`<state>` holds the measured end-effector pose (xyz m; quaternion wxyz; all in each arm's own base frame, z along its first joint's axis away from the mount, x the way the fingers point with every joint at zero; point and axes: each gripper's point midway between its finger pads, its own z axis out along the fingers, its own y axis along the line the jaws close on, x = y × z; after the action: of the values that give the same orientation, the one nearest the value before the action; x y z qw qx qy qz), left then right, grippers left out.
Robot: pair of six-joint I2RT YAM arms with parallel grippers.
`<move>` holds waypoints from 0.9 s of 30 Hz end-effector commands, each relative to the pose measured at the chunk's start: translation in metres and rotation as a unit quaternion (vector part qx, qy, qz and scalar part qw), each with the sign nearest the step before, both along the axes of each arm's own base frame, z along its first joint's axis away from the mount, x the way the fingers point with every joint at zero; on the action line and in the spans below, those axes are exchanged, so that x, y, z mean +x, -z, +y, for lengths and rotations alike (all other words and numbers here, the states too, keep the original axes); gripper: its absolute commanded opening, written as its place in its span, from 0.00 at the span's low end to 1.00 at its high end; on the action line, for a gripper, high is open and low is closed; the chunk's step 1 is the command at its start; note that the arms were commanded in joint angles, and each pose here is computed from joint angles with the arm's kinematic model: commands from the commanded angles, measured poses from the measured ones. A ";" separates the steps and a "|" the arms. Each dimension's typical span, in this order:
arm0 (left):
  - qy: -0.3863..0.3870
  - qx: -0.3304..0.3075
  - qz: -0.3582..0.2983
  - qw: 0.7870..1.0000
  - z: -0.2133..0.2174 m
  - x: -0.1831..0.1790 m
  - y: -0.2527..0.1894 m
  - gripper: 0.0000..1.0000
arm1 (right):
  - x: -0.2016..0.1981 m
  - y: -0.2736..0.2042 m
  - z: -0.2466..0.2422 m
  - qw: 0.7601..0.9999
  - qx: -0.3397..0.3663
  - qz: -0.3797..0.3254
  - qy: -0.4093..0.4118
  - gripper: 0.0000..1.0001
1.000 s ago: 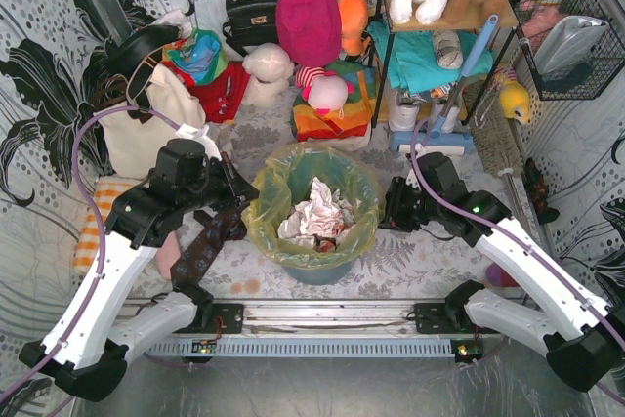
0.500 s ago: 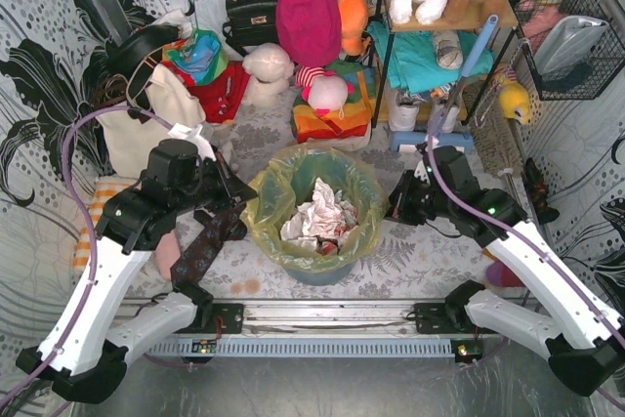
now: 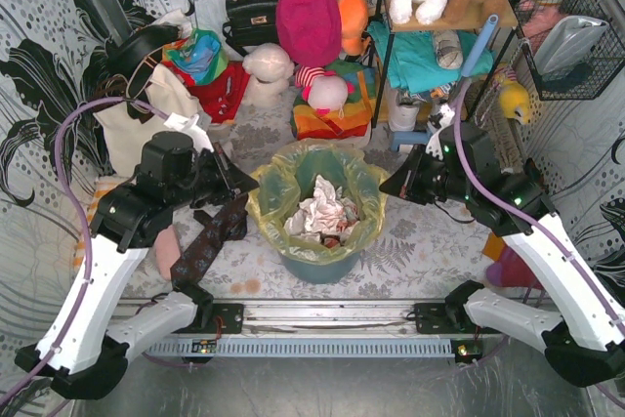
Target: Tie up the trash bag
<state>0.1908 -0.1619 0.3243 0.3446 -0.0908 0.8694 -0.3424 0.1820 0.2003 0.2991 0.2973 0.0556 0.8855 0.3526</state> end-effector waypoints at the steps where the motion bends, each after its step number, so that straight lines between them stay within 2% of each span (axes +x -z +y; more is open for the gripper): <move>1: -0.003 -0.030 -0.058 0.998 -0.008 0.019 -0.036 0.01 | 0.013 -0.031 0.000 0.999 -0.006 -0.049 0.001 0.00; 8: -0.012 -0.012 -0.074 0.997 -0.008 0.036 -0.037 0.00 | 0.028 -0.058 0.003 0.996 -0.013 -0.087 0.002 0.00; 17: 0.006 -0.025 -0.106 0.994 -0.023 0.057 -0.060 0.00 | 0.048 -0.079 0.013 0.993 -0.015 -0.119 -0.002 0.00; 22: 0.012 -0.022 -0.094 0.995 -0.024 0.054 -0.050 0.00 | 0.043 -0.063 0.016 0.995 -0.011 -0.097 -0.009 0.00; 24: 0.020 -0.028 -0.079 0.996 -0.028 0.052 -0.040 0.00 | 0.038 -0.053 0.024 0.996 -0.002 -0.079 -0.031 0.00; 27: 0.044 -0.045 -0.058 0.996 -0.038 0.046 -0.025 0.00 | 0.023 -0.043 0.047 0.993 0.049 -0.057 -0.091 0.00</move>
<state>0.2384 -0.1879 0.3475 0.3764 -0.0680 0.8495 -0.3634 0.2201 0.2206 0.3413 0.3441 0.0068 0.8722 0.3477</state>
